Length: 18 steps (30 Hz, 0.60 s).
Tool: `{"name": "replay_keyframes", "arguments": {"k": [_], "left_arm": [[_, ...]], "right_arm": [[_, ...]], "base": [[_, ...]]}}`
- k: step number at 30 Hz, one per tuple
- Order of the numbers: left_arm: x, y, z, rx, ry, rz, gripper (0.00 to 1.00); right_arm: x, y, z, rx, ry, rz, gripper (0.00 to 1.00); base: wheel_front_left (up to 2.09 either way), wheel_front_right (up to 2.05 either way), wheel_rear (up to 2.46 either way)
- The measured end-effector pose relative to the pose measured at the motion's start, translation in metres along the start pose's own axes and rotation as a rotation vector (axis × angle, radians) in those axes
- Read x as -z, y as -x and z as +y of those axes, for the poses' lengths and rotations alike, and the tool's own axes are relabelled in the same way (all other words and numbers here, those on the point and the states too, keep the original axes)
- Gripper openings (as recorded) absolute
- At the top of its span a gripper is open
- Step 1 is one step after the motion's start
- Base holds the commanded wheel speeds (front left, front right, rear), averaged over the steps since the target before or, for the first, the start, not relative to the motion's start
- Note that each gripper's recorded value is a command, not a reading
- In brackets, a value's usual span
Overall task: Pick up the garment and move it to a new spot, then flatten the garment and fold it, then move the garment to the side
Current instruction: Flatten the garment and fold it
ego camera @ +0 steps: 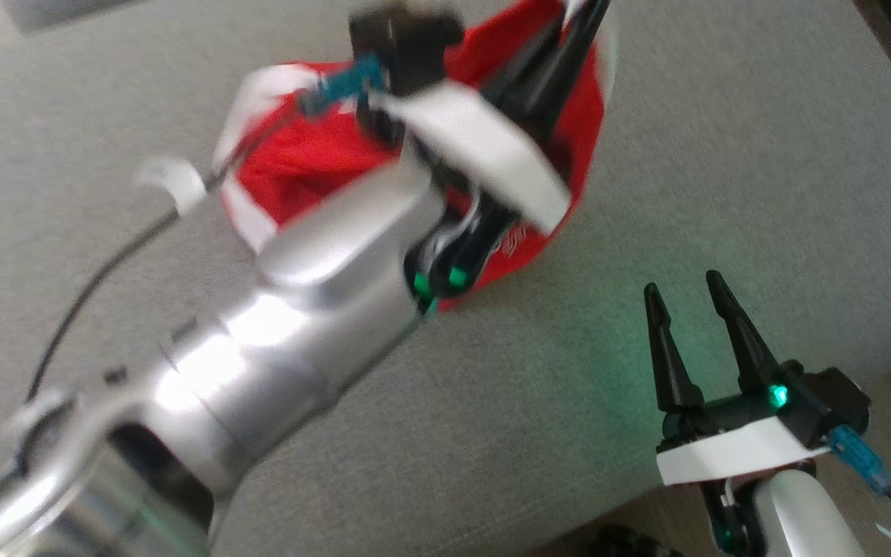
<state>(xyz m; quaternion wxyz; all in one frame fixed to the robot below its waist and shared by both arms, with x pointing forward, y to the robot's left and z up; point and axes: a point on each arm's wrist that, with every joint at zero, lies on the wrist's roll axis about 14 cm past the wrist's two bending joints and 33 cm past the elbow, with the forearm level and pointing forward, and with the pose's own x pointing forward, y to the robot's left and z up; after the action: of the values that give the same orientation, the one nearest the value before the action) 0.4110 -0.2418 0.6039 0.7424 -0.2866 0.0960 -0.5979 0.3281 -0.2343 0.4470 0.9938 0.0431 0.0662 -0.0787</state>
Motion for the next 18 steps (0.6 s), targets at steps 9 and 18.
{"name": "replay_keyframes", "arguments": {"k": [9,18], "left_arm": [[-0.111,0.033,-0.054,0.1,-0.096,-0.173,0.0],[-0.006,0.233,0.082,-0.435,0.133,0.007,0.0]], "right_arm": [[-0.014,0.004,0.023,-0.085,0.0,-0.06,1.0],[-0.011,-0.008,0.056,-0.191,0.001,-0.058,1.0]], "base": [[0.0,0.0,0.0],[0.0,0.0,0.0]]}}
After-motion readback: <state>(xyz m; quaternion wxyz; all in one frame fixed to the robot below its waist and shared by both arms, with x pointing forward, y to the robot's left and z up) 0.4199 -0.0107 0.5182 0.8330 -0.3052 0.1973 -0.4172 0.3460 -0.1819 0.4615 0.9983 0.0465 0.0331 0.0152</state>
